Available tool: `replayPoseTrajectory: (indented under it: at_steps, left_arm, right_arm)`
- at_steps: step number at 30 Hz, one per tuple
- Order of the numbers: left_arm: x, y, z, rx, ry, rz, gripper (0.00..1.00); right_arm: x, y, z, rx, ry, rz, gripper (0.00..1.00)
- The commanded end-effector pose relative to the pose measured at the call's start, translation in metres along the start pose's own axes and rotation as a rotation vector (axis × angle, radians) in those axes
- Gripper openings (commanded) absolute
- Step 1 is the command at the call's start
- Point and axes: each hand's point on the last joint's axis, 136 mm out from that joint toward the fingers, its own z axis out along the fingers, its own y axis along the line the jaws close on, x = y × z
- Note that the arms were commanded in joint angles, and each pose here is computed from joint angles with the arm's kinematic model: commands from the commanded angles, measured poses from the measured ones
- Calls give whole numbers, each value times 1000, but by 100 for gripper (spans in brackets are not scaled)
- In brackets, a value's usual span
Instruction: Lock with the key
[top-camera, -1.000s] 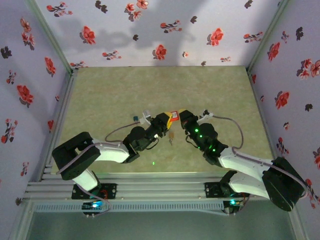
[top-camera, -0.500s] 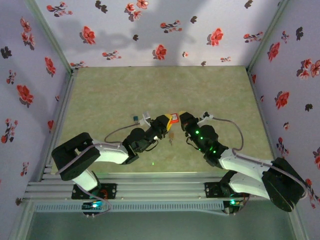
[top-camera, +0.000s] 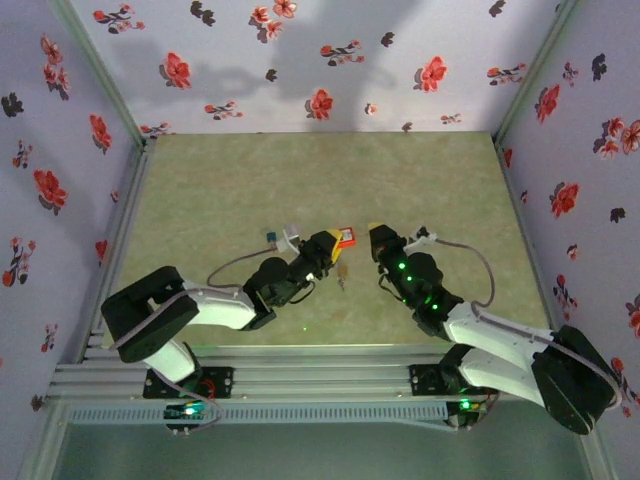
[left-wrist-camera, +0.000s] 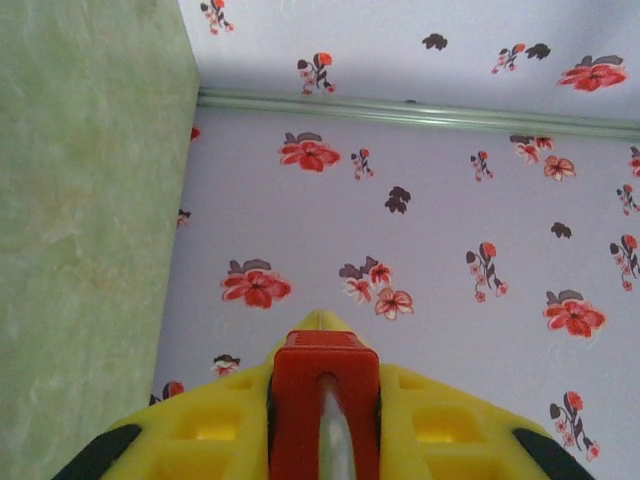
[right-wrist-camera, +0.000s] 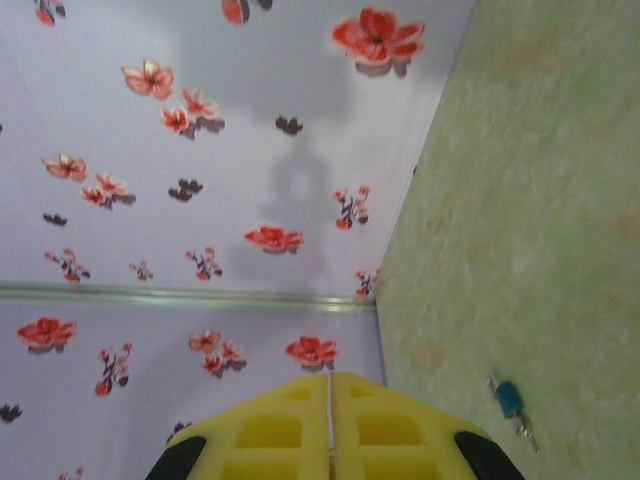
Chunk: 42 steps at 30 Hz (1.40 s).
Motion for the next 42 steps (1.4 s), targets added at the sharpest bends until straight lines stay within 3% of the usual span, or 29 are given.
replayPoseTrajectory:
  at_steps: [1, 18, 22, 36, 42]
  left_arm:
    - [-8, -31, -4, 100, -40, 4, 0]
    - [-13, -14, -11, 53, -41, 30, 0]
    - [-16, -2, -11, 14, -30, 45, 0]
    - [-10, 39, 5, -264, 112, 176, 0]
    - [1, 48, 16, -388, 254, 238, 0]
  right_arm:
    - [-15, -13, -3, 45, -73, -21, 0]
    - [-31, -9, -10, 76, -89, -99, 0]
    - [-33, -11, -7, 92, -33, -100, 0]
    - [-47, -15, -6, 183, 85, -175, 0]
    - [-50, -15, -8, 220, 142, -244, 0]
